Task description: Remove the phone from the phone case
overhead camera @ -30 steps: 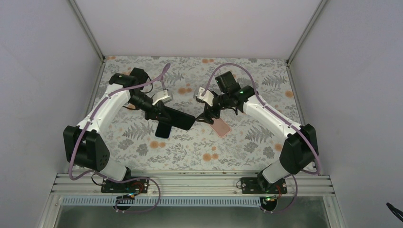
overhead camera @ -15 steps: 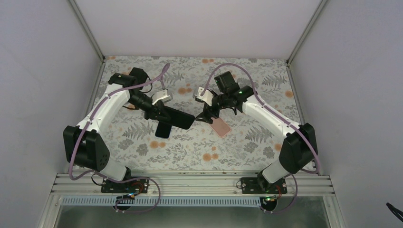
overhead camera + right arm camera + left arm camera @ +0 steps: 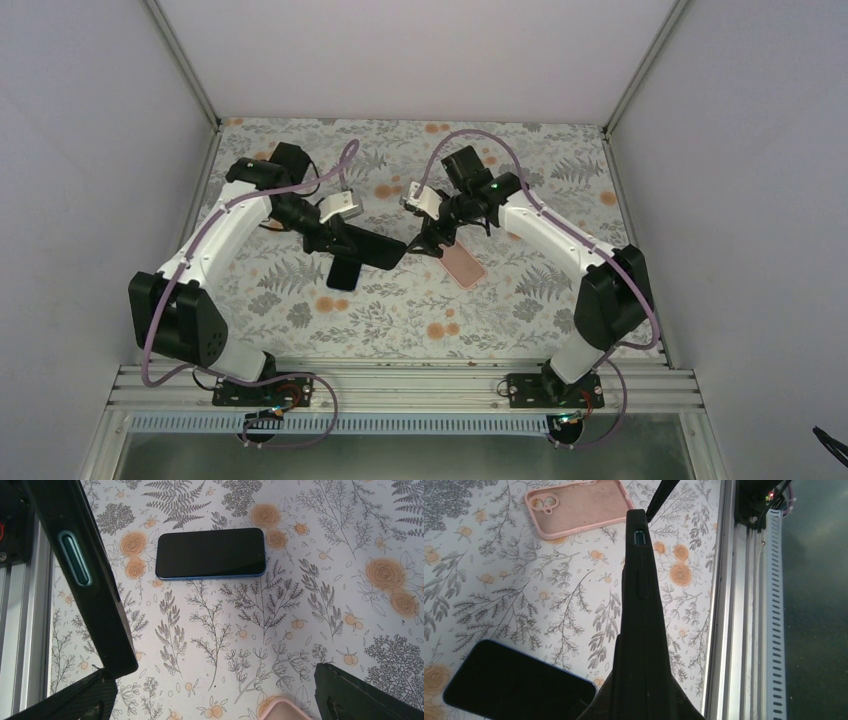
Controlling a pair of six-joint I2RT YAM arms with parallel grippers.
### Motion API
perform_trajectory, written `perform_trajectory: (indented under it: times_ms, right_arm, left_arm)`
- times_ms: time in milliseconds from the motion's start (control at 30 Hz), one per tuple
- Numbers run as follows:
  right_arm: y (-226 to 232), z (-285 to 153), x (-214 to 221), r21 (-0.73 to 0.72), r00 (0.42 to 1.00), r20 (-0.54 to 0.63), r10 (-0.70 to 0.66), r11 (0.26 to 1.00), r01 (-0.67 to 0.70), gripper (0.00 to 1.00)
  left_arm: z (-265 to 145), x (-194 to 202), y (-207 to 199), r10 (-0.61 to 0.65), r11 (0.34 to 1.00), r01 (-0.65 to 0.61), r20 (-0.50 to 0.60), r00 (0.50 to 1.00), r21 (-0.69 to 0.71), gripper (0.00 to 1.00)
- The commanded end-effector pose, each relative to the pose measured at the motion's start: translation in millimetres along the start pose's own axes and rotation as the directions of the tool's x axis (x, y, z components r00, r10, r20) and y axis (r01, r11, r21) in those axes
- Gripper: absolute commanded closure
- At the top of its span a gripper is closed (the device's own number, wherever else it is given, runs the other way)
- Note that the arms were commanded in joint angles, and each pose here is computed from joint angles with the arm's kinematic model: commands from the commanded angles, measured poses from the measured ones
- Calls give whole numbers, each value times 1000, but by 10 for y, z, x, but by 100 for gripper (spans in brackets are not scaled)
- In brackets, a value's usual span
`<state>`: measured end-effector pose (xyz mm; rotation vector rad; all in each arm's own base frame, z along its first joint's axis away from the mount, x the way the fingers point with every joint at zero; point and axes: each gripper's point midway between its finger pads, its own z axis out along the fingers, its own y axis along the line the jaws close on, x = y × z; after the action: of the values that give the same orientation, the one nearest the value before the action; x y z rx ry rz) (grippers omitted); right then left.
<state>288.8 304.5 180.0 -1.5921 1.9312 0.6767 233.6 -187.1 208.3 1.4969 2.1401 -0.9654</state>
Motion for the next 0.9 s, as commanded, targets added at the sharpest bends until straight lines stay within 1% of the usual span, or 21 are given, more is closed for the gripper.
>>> perform_trajectory:
  times_ms: [0, 267, 533, 867]
  right_arm:
    - [-306, 55, -63, 93, 999, -8, -35, 995, 35, 4]
    - [-460, 45, 6, 101, 999, -20, -29, 994, 31, 4]
    - [-495, 49, -17, 88, 998, -30, -50, 995, 53, 3]
    - [-590, 100, -21, 100, 998, -36, -47, 994, 51, 4]
  left_arm:
    - [-27, -124, -354, 53, 994, -60, 72, 996, 91, 98]
    - [-50, -89, -396, 75, 994, -79, 60, 995, 70, 98]
    - [1, 16, -419, 81, 994, -83, 27, 996, 70, 98]
    - [34, 61, -472, 97, 992, -98, 19, 995, 81, 98]
